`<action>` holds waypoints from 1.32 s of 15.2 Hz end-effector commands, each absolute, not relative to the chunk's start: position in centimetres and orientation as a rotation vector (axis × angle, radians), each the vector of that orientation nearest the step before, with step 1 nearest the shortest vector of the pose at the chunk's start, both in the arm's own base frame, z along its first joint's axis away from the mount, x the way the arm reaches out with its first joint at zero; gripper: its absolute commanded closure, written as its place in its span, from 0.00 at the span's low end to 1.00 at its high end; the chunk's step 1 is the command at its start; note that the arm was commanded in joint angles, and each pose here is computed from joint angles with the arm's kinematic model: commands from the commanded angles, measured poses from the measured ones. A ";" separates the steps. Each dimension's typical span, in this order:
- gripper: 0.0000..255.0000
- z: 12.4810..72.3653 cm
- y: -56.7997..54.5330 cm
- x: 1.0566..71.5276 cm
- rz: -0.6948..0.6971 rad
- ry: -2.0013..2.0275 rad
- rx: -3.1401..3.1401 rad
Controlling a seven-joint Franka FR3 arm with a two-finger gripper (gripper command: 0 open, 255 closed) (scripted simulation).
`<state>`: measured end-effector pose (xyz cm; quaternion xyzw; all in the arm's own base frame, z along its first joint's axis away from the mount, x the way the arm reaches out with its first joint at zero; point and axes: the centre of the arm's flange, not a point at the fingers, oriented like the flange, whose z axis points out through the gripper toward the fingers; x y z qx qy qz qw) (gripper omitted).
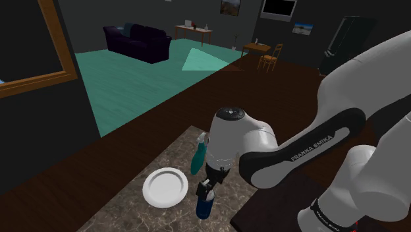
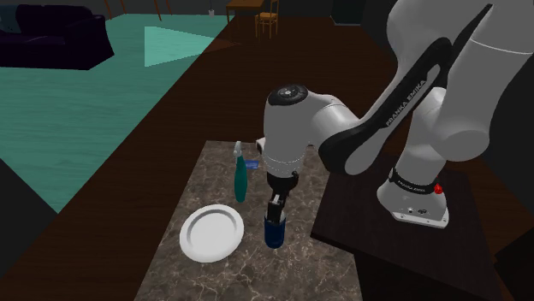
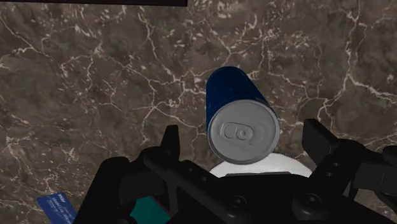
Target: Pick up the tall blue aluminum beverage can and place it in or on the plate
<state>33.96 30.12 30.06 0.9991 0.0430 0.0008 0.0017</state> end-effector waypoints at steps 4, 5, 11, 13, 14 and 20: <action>0.00 27.3 30.7 34.0 0.004 0.138 3.139; 0.00 26.7 30.7 34.0 0.004 0.138 3.139; 0.00 25.9 30.7 34.0 0.004 0.138 3.139; 0.00 25.9 30.7 34.0 0.004 0.138 3.139; 0.00 25.9 30.7 34.0 0.004 0.137 3.139; 1.00 25.9 30.7 34.0 0.004 0.137 3.139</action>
